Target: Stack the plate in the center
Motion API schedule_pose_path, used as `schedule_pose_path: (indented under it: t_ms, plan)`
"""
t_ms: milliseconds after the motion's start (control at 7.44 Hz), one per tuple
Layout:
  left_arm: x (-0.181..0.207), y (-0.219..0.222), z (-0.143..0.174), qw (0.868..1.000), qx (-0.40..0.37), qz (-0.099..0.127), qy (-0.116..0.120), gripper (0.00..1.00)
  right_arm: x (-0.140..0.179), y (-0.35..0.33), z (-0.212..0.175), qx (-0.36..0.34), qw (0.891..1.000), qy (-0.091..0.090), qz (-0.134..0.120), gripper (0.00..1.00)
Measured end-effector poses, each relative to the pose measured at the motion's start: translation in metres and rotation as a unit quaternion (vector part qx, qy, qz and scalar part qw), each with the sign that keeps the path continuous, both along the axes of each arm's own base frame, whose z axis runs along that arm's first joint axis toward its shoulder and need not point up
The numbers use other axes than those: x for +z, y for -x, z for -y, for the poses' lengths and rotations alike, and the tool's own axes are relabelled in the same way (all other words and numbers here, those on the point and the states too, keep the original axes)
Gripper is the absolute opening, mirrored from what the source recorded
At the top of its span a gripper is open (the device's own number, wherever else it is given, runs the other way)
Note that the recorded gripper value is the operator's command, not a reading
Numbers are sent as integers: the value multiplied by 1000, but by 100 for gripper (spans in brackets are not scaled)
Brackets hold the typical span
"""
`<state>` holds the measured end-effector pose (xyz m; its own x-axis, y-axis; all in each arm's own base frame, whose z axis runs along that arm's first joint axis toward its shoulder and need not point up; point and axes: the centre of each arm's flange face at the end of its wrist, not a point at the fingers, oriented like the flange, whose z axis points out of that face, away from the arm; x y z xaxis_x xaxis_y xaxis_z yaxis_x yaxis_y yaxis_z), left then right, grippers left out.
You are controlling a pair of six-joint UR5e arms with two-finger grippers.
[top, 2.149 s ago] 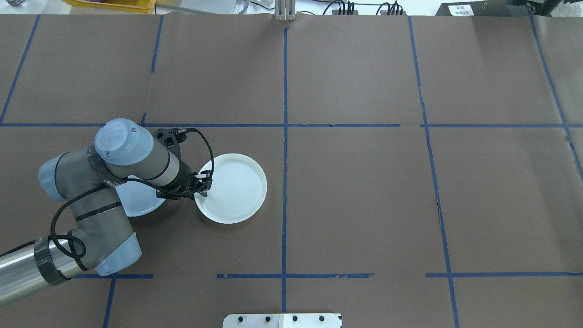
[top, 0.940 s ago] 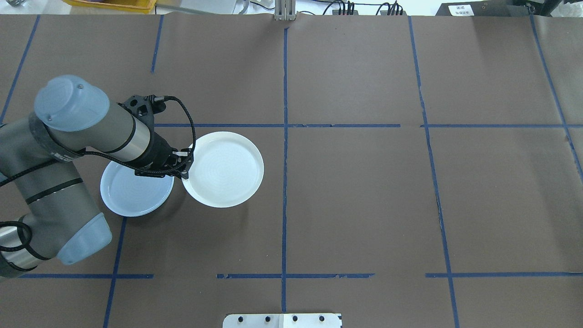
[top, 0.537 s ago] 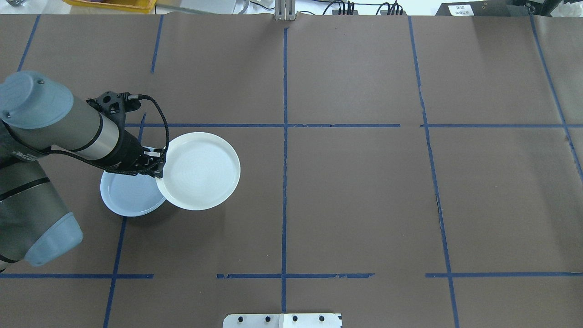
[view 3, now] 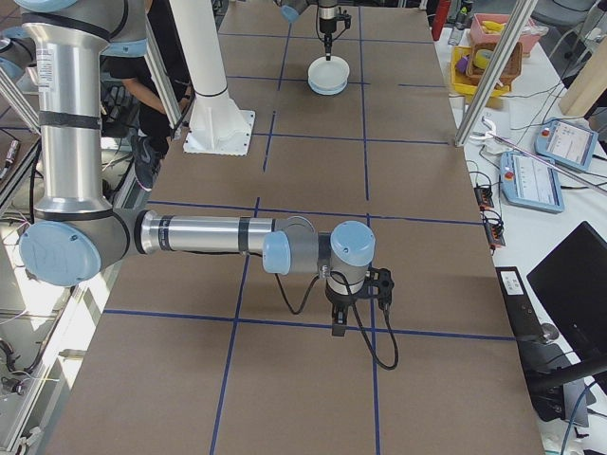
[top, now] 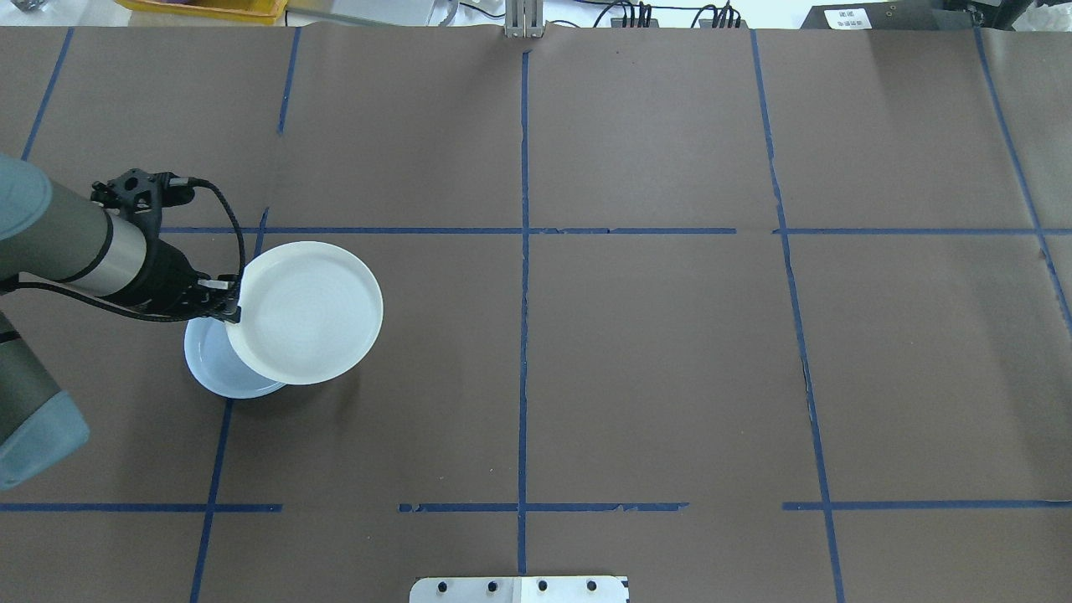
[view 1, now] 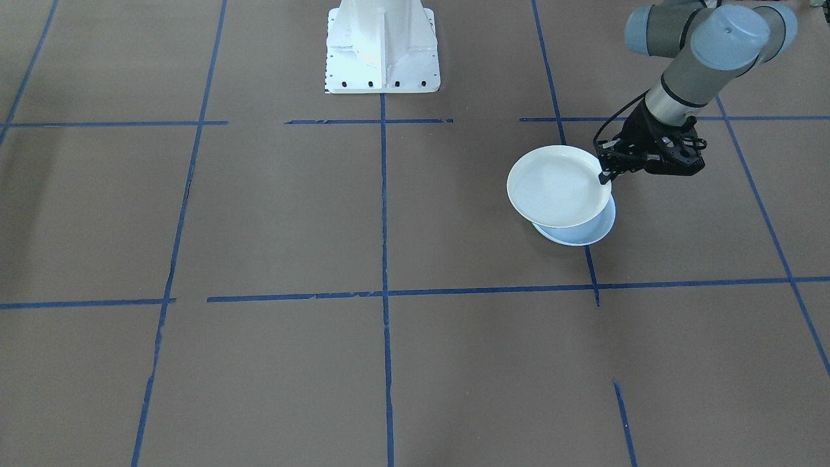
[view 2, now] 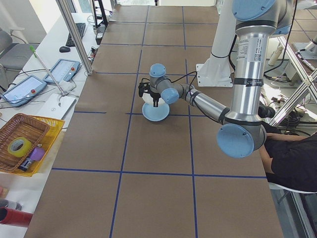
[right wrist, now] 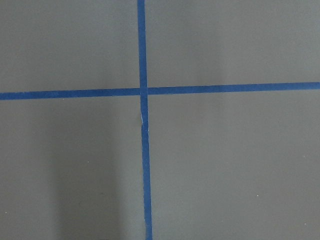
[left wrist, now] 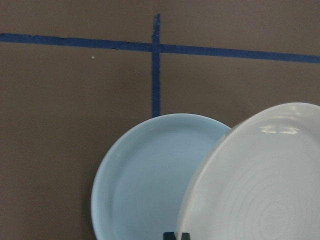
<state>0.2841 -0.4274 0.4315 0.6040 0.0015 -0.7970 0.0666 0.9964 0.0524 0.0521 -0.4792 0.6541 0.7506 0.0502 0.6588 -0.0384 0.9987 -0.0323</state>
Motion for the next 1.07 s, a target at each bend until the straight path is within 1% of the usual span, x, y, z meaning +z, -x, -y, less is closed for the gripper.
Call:
schedule_pose_path:
  t_ms: [269,403,537,1075]
  plan:
    - [19,11,-2,1000,6,12,-4,0,0,0,0,0,1000,0,0,100]
    - [23,13,-3,1000,7,14,-6,85,0,0,0,0,1000,0,0,100]
    - [25,15,-3,1000,9,16,-8,100,0,0,0,0,1000,0,0,100]
    - [23,23,2,1000,9,17,-24,100,0,0,0,0,1000,0,0,100]
